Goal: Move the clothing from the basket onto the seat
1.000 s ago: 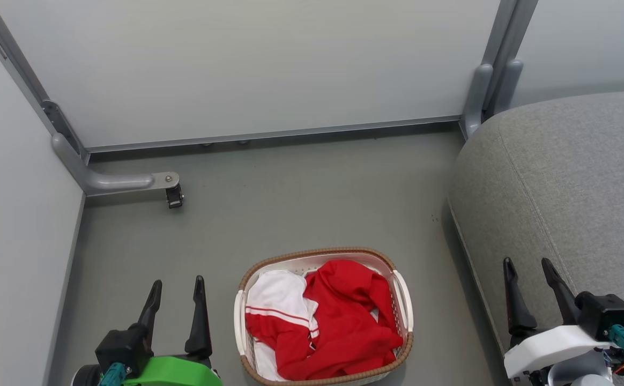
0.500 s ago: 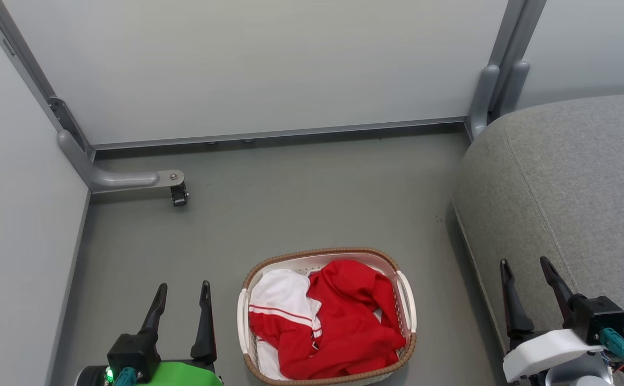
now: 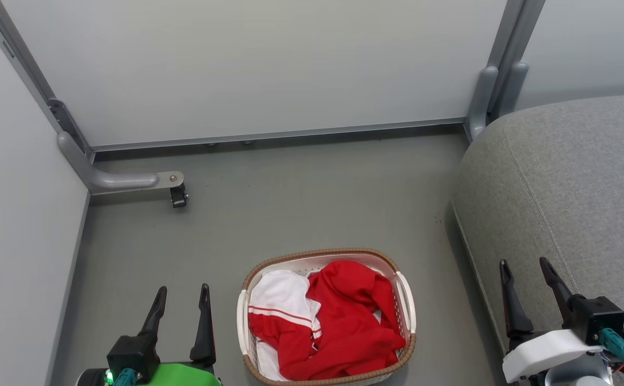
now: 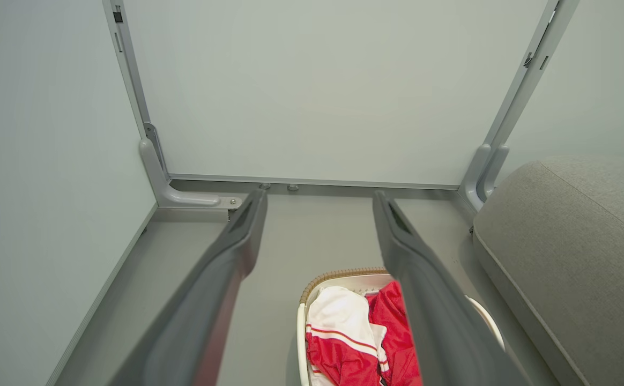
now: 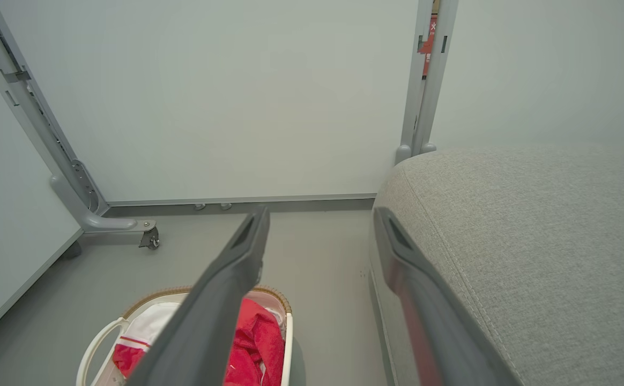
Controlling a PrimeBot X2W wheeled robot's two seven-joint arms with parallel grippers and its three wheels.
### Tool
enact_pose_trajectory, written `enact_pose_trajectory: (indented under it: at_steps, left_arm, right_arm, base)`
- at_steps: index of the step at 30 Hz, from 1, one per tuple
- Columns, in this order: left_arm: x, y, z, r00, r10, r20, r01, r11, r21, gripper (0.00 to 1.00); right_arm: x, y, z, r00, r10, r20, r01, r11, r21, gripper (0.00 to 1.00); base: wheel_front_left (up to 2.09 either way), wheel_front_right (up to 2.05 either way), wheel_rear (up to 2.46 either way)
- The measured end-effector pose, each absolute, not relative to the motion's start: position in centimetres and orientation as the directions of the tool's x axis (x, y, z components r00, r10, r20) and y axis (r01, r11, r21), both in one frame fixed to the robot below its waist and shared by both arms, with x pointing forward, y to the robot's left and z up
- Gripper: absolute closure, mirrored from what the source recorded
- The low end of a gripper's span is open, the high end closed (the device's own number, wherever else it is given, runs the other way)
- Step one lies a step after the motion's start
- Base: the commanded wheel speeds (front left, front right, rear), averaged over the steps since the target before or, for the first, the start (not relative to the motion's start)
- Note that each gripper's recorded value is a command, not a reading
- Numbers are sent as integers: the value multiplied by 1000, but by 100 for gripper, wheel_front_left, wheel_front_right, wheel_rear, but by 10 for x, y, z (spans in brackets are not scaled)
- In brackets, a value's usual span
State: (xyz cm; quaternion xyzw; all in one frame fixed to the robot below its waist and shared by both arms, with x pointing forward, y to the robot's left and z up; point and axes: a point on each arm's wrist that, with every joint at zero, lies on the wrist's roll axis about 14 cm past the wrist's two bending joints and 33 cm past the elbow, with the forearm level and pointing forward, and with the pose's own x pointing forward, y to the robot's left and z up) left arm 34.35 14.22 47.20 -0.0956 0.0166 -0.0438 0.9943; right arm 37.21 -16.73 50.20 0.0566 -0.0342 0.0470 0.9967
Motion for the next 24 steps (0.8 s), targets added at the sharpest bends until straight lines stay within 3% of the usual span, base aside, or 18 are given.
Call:
enact_pose_trajectory:
  at_steps: [15, 24]
  left_arm:
    - [344, 140, 467, 994, -98, -39, 88, 977, -193, 0]
    - [366, 115, 463, 978, -204, -50, 195, 970, -146, 0]
  right_arm:
    - [373, -168, 501, 994, 89, 70, -96, 989, 108, 0]
    - [395, -172, 514, 990, 78, 117, -89, 992, 92, 0]
  base:
    - [0, 0, 0]
    - [0, 0, 0]
